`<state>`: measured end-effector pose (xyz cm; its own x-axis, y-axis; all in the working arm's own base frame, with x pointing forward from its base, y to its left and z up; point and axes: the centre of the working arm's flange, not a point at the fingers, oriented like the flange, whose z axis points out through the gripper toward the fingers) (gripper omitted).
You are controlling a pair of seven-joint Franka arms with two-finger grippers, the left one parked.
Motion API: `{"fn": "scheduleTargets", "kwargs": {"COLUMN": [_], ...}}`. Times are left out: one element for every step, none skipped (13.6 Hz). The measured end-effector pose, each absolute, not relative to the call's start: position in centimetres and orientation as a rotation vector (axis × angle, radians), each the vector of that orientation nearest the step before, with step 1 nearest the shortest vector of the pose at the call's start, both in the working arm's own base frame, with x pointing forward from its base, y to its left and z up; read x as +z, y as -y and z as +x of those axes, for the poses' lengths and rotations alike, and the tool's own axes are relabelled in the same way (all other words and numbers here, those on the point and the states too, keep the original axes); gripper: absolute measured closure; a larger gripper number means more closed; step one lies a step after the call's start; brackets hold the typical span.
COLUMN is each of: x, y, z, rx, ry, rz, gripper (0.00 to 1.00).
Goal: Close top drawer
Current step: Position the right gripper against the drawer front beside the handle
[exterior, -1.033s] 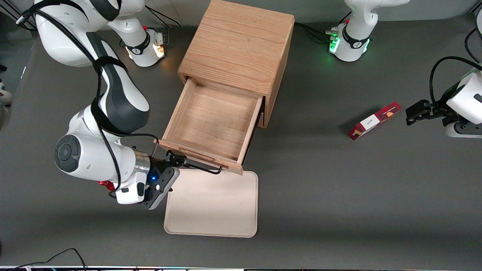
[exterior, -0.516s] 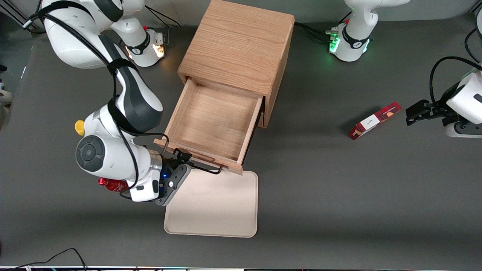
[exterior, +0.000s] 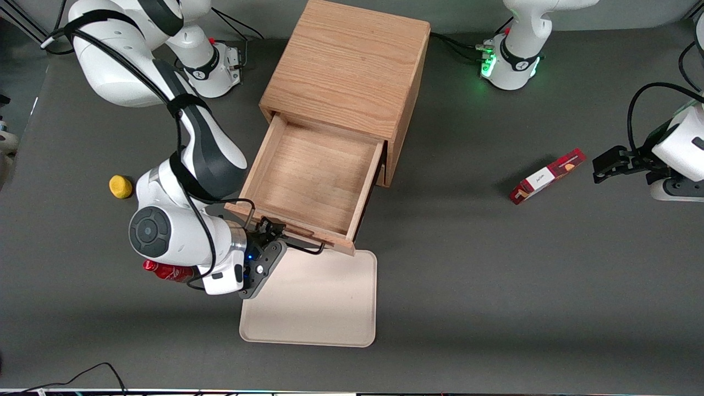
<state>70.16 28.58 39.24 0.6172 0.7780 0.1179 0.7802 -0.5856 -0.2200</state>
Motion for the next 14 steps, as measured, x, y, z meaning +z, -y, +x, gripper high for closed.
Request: {"fn": "scheduleTargets", "kwargs": {"x": [39.0,38.8,38.7,38.7,38.7,38.5,38.4,38.2,38.0,37.8,37.6,37.6,37.6,37.4], "y": [-28.6,-28.6,-28.5,-28.5,-28.5,-28.5,-28.4,-28.3,-28.3,-28.4,-28.4,-28.6,-28.9,-29.3], "z": [70.2,70.2,70.2,70.2,70.3,70.3,70.3,70.3,70.3,70.2,70.1,70.1,69.9,69.7], "rx": [-0.008,-0.005,-0.005,-0.005,-0.003,-0.001,0.002,0.006,0.014,0.021,0.024,0.025,0.028,0.033], "ry": [1.274,1.273,1.273,1.274,1.277,1.282,1.289,1.293,1.295,1.297,1.3,1.303,1.309,1.318], "rz": [-2.593,-2.594,-2.594,-2.595,-2.598,-2.603,-2.61,-2.614,-2.615,-2.616,-2.616,-2.615,-2.612,-2.608], "gripper": [0.0,0.0,0.0,0.0,0.0,0.0,0.0,0.0,0.0,0.0,0.0,0.0,0.0,0.0]}}
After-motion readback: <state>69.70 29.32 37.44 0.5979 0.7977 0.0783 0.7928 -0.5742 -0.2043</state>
